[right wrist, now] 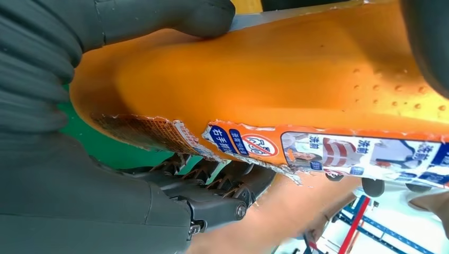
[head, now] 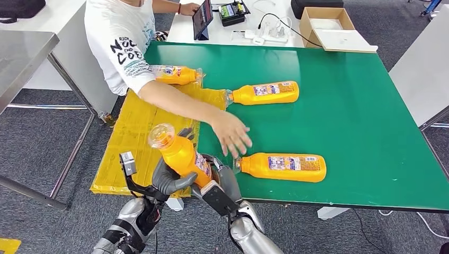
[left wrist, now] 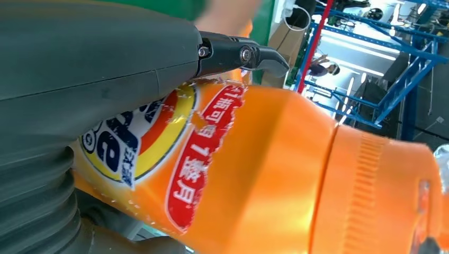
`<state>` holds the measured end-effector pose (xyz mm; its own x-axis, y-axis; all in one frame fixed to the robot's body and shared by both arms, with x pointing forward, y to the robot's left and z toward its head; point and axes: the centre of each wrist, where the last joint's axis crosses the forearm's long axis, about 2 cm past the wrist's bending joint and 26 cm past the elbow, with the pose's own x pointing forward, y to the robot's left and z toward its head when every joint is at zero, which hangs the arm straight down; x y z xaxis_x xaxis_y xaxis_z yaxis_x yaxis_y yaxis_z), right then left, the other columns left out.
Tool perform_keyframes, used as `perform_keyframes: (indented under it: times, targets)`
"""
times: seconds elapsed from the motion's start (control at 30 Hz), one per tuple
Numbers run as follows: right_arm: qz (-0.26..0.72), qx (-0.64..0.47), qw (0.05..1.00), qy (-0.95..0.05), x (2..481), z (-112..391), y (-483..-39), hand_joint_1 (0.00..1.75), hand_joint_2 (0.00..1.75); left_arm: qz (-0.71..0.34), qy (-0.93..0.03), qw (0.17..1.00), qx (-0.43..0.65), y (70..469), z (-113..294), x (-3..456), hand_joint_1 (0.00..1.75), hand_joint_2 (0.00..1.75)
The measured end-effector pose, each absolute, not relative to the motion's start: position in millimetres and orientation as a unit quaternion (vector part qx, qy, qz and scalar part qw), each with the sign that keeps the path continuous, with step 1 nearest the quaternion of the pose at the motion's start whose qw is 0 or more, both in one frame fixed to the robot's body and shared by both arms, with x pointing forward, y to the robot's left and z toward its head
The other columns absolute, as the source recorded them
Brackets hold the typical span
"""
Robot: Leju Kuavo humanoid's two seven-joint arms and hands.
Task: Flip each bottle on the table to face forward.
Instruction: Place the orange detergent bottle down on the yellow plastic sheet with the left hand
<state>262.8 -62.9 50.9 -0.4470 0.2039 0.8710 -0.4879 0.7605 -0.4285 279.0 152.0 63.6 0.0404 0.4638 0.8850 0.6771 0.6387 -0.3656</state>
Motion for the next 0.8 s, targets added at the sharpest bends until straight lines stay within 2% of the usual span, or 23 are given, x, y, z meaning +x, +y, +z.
perform_keyframes:
  times: [0.1, 0.13, 0.17, 0.53, 0.57, 0.6, 0.67, 0.7, 0.73, 0.8]
  targets:
    - [0.342, 0.083, 0.516, -0.781, 261.6, 49.6, -60.5, 1.75, 1.75, -0.095, -0.683, 0.599, -0.407, 153.8, 60.4, 278.2, 1.47, 1.75]
    - [0.344, 0.081, 0.517, -0.780, 261.2, 49.4, -59.6, 1.75, 1.75, -0.097, -0.681, 0.603, -0.403, 154.0, 59.4, 277.9, 1.70, 1.75]
    - [0.347, 0.078, 0.517, -0.779, 260.7, 49.0, -59.0, 1.75, 1.75, -0.099, -0.679, 0.607, -0.401, 154.0, 58.3, 277.7, 1.75, 1.75]
    - [0.368, 0.060, 0.516, -0.771, 257.0, 44.7, -56.7, 1.74, 1.75, -0.102, -0.667, 0.626, -0.391, 153.0, 49.3, 276.2, 1.75, 1.75]
    - [0.369, 0.059, 0.516, -0.771, 257.2, 44.7, -56.7, 1.59, 1.75, -0.102, -0.667, 0.626, -0.391, 153.0, 49.5, 276.6, 1.75, 1.75]
    - [0.370, 0.058, 0.515, -0.771, 257.5, 44.8, -56.7, 1.16, 1.75, -0.102, -0.667, 0.626, -0.391, 152.9, 49.5, 276.9, 1.75, 1.75]
    - [0.371, 0.056, 0.514, -0.772, 257.9, 44.9, -56.7, 0.29, 0.87, -0.100, -0.667, 0.626, -0.392, 152.9, 49.6, 277.1, 1.75, 1.75]
    - [0.371, 0.054, 0.513, -0.772, 257.6, 44.8, -56.4, 0.00, 0.44, -0.099, -0.667, 0.626, -0.392, 152.8, 49.8, 277.4, 1.75, 1.75]
    - [0.372, 0.053, 0.512, -0.773, 257.1, 44.7, -55.8, 0.00, 0.00, -0.100, -0.667, 0.626, -0.392, 152.8, 50.2, 277.8, 1.75, 1.75]
    - [0.371, 0.050, 0.511, -0.774, 255.8, 44.6, -54.3, 0.00, 0.00, -0.100, -0.668, 0.626, -0.390, 152.3, 51.0, 278.7, 1.75, 1.75]
